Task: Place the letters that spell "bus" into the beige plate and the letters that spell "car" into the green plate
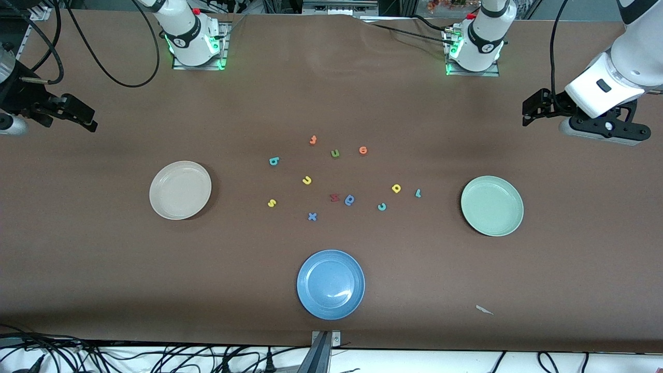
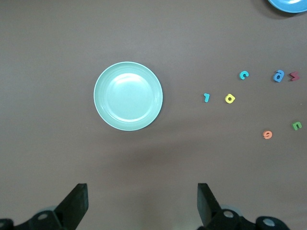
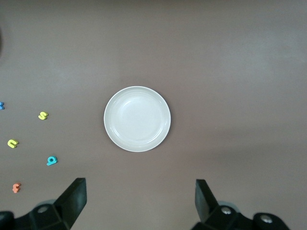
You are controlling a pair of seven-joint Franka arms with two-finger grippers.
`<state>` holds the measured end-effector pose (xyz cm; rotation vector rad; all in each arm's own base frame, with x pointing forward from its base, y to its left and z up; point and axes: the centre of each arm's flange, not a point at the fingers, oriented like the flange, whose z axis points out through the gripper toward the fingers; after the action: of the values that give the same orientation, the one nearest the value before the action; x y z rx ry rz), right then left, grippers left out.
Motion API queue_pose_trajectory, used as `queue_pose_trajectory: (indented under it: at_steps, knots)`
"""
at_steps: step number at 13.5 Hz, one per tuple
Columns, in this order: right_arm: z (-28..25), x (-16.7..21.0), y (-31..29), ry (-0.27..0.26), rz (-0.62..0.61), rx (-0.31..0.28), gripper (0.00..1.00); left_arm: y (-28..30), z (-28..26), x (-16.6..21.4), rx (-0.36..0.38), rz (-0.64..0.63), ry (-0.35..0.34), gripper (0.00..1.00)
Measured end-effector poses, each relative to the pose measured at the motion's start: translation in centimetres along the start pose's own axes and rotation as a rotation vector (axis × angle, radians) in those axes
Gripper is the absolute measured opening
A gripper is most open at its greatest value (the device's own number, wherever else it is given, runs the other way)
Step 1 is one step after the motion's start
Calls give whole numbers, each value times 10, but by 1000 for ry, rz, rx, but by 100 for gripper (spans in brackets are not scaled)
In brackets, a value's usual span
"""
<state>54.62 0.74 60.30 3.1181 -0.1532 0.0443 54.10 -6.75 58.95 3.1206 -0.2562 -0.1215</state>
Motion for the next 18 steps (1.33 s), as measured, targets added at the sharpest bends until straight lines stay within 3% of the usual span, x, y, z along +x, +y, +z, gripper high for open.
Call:
queue_pose_trajectory:
  at_steps: [11,18]
  knots:
    - [0,0,0,0,0,0,100,1,1,0,0,1,-3,100]
    - [0,0,0,0,0,0,100,57,44,20,-2,111,-84,100]
